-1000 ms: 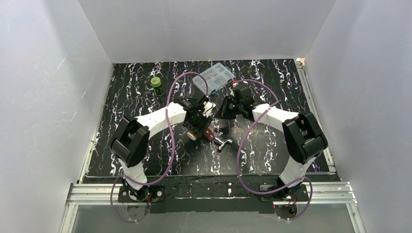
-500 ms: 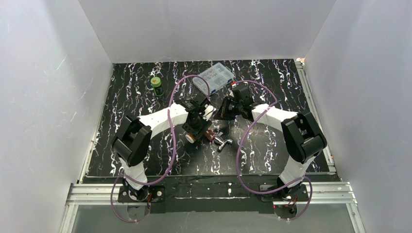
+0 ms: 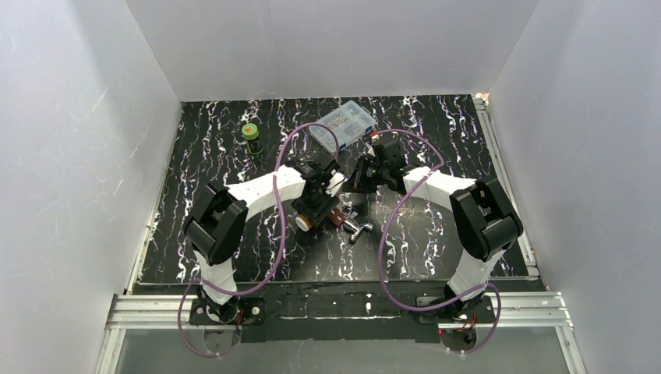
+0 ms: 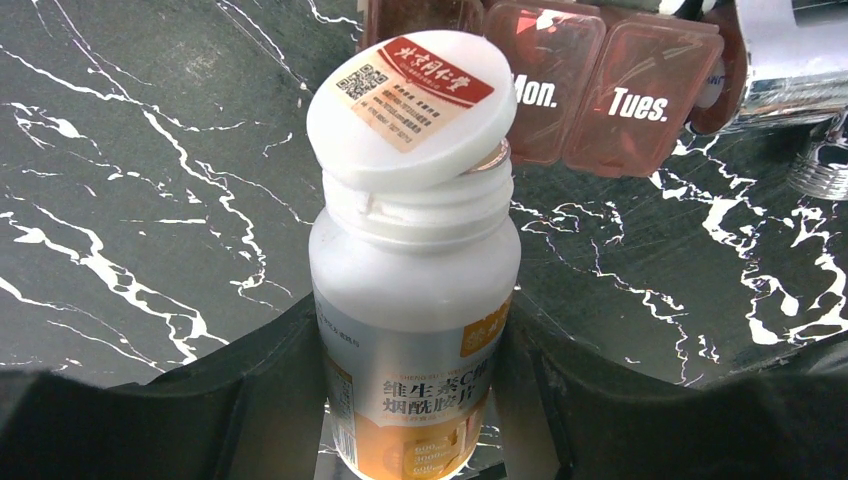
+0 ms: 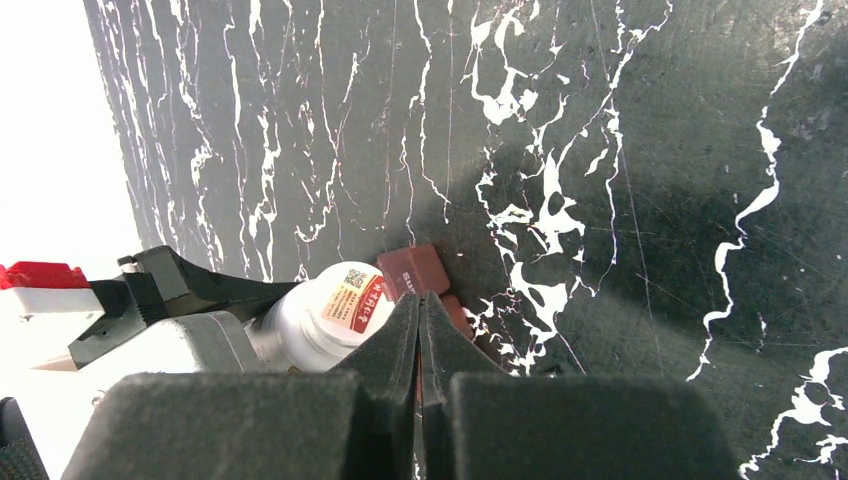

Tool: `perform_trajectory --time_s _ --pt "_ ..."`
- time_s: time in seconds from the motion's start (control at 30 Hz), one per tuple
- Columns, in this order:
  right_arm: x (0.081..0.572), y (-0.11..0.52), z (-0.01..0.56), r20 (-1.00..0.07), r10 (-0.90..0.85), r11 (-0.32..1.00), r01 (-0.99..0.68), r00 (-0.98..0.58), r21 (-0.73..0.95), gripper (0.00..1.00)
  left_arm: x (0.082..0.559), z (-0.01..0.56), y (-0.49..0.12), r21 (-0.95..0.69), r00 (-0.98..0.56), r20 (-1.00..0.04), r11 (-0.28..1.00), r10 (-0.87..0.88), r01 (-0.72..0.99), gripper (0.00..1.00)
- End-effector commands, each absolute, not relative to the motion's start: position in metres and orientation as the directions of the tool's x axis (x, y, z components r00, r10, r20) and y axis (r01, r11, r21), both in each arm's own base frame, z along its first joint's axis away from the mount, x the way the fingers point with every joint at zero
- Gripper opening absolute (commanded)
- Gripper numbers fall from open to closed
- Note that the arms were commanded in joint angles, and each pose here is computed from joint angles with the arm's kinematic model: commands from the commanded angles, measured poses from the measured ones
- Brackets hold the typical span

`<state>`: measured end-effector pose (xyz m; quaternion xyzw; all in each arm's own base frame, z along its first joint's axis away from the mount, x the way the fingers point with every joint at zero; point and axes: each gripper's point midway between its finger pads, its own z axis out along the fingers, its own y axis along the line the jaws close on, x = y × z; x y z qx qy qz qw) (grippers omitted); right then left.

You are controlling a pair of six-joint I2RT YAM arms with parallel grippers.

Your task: Sort the pills into containers

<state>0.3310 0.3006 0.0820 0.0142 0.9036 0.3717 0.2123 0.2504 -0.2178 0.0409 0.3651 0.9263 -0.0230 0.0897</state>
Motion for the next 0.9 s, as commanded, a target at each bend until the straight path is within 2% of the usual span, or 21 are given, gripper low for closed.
perform_trajectory --time_s 0.0,0.87 --pt "0.338 0.3073 0.095 -0.399 0.186 0.695 -0.166 -0.898 0.699 0.03 0.2577 0.055 -0.2218 0.042 -0.708 -0.214 0.731 0.672 0.681 0.0" --pt "0.3375 0.3078 0.0971 -0.401 0.186 0.691 -0.171 -0.897 0.703 0.03 0.2542 0.0499 -0.2169 0.045 -0.706 -0.137 0.716 0.695 0.696 0.0"
